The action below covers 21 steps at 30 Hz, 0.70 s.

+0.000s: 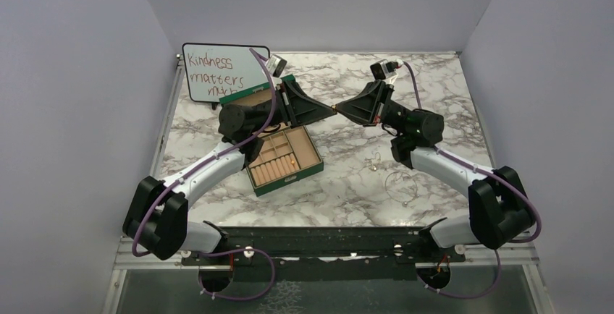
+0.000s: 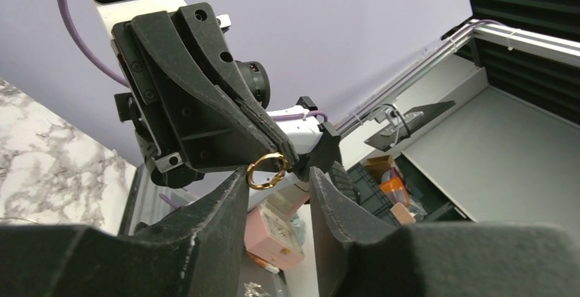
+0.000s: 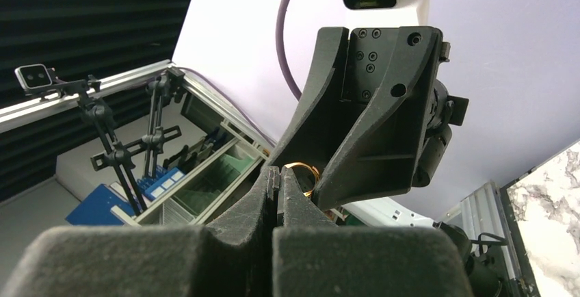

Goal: Organize the mixed jewelry

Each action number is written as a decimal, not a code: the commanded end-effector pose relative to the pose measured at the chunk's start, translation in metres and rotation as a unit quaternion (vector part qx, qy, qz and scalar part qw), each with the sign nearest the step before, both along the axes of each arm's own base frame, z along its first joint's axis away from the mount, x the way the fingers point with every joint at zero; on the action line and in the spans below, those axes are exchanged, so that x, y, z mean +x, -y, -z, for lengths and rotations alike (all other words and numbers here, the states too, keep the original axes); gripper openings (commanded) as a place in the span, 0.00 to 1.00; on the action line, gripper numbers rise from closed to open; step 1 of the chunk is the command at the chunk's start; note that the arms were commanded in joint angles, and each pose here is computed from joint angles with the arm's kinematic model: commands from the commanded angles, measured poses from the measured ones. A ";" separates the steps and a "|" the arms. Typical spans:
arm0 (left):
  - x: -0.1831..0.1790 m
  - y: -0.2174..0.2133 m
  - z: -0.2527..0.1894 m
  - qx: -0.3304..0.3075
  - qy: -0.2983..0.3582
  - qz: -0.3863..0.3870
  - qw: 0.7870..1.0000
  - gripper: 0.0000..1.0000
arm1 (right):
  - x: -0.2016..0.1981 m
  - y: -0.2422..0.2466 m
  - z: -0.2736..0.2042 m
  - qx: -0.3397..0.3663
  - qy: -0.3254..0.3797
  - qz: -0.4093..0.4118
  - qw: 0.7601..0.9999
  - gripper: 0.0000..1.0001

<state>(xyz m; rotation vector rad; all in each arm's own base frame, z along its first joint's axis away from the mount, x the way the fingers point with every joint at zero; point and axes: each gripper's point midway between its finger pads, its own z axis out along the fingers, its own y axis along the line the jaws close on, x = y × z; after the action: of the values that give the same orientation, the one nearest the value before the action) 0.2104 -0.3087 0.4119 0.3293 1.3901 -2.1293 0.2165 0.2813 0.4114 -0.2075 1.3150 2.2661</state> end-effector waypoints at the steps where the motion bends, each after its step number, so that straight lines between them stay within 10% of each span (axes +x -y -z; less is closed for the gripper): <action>1: -0.010 -0.001 -0.013 -0.013 0.040 0.008 0.999 0.36 | -0.006 0.001 -0.009 0.020 0.023 -0.004 1.000 0.01; 17: -0.008 -0.005 -0.011 -0.020 0.044 -0.014 0.999 0.00 | -0.004 0.002 -0.001 0.014 0.016 0.007 1.000 0.01; 21: -0.005 -0.007 -0.011 -0.017 0.045 -0.029 0.998 0.00 | -0.001 0.000 0.005 -0.016 0.017 0.035 0.999 0.31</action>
<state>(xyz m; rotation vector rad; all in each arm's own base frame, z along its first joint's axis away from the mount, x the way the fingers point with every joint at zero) 0.2102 -0.3086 0.4115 0.3474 1.3690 -2.1082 0.2178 0.2791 0.4138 -0.1934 1.2838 2.2622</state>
